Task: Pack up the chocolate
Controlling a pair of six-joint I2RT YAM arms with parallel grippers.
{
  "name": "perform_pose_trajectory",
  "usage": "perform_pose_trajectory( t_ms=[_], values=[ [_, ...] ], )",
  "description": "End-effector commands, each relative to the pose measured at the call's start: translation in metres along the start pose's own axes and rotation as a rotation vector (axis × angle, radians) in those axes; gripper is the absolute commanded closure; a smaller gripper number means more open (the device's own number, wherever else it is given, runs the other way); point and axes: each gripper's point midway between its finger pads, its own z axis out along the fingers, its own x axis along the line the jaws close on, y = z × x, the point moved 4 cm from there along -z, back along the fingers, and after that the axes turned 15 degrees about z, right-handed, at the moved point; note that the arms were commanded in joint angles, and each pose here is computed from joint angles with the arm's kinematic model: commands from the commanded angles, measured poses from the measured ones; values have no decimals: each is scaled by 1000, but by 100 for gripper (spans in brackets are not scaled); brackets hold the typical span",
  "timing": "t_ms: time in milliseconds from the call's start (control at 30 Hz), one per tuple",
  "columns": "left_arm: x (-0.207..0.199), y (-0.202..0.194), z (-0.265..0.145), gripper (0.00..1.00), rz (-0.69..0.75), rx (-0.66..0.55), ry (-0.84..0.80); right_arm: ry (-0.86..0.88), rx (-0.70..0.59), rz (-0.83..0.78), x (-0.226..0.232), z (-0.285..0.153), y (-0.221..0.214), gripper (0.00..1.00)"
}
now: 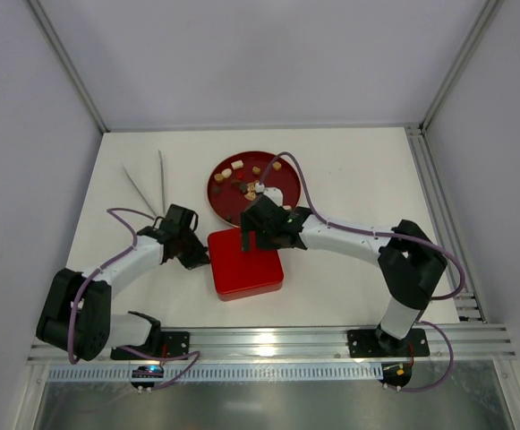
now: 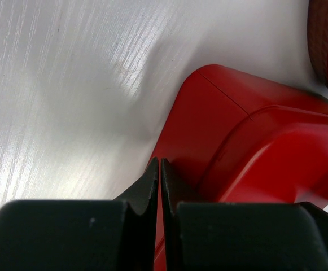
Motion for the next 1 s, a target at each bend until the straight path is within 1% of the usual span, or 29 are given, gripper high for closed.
perform_pose_trajectory(
  t_ms=[0, 233, 533, 733, 767, 900, 967],
  values=[
    [-28, 10, -7, 100, 24, -21, -114, 44, 11, -28, 19, 5, -6, 0],
    [-26, 8, -6, 99, 30, -16, -109, 7, 29, -37, 12, 15, -12, 0],
    [-21, 9, -12, 95, 57, -41, -95, -17, 33, -37, 2, 20, -19, 0],
    [-19, 14, -27, 85, 69, -76, -100, -13, 27, -38, 1, 16, -18, 0],
    [-18, 14, -29, 82, 71, -79, -97, -14, 29, -38, 0, 16, -19, 0],
    [-16, 17, -39, 77, 75, -92, -87, -17, 28, -40, -1, 17, -19, 0],
    [-15, 18, -44, 76, 78, -102, -87, -14, 25, -38, 0, 17, -18, 0]
  ],
)
